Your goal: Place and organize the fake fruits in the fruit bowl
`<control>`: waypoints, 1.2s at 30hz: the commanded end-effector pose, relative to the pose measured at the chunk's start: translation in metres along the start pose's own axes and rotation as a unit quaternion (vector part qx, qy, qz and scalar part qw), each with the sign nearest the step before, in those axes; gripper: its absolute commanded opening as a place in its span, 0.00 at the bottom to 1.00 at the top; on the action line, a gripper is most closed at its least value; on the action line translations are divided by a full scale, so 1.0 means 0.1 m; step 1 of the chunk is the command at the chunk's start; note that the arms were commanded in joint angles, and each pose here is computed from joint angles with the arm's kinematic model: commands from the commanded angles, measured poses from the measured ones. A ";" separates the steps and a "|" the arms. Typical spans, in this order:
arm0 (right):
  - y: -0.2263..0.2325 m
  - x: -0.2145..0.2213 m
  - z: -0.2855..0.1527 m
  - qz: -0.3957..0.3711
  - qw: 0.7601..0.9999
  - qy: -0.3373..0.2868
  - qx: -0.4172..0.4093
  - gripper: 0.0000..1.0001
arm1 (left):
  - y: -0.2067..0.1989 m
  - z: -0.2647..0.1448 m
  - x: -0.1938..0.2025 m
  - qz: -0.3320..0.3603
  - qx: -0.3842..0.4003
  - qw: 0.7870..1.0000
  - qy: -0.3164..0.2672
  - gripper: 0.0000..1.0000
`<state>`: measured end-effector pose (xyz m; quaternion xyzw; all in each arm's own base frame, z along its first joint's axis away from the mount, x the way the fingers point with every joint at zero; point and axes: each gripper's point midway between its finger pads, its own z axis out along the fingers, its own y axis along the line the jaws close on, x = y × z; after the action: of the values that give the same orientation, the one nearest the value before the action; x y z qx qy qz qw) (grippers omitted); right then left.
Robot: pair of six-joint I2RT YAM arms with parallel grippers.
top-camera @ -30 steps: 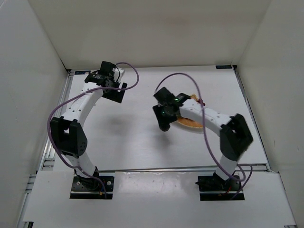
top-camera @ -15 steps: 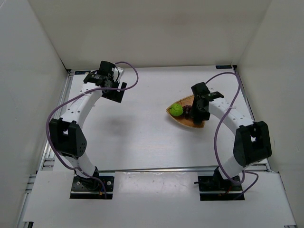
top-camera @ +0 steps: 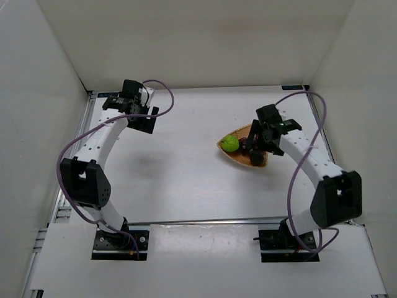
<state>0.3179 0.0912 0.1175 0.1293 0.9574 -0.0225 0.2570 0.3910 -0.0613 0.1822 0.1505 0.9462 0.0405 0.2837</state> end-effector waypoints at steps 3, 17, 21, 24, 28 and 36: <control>-0.77 -0.28 -0.62 0.091 0.992 -0.078 0.036 1.00 | 0.33 -0.26 0.18 -0.047 -0.029 0.998 -0.013 0.99; -1.68 0.55 -0.35 0.309 0.950 0.042 0.020 1.00 | 0.72 -0.18 1.34 -0.161 -0.080 0.982 0.057 0.99; -1.68 0.58 -0.35 0.309 0.950 0.042 0.020 1.00 | 0.82 -0.26 1.45 -0.180 -0.090 0.978 0.052 0.99; -1.69 0.57 -0.38 0.309 0.950 0.033 0.022 1.00 | 0.82 -0.26 1.54 -0.190 -0.085 0.976 0.057 0.99; -1.72 0.59 -0.40 0.308 0.950 0.030 0.032 1.00 | 0.79 -0.25 1.57 -0.191 -0.080 0.977 0.057 0.99; -1.75 0.63 -0.42 0.303 0.952 0.029 0.041 1.00 | 0.78 -0.26 1.59 -0.191 -0.080 0.977 0.057 0.99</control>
<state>0.2066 -0.0564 0.1190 0.4272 0.8763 0.0321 0.2205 0.2692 0.0640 0.1239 -0.0552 0.9715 0.0772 0.2173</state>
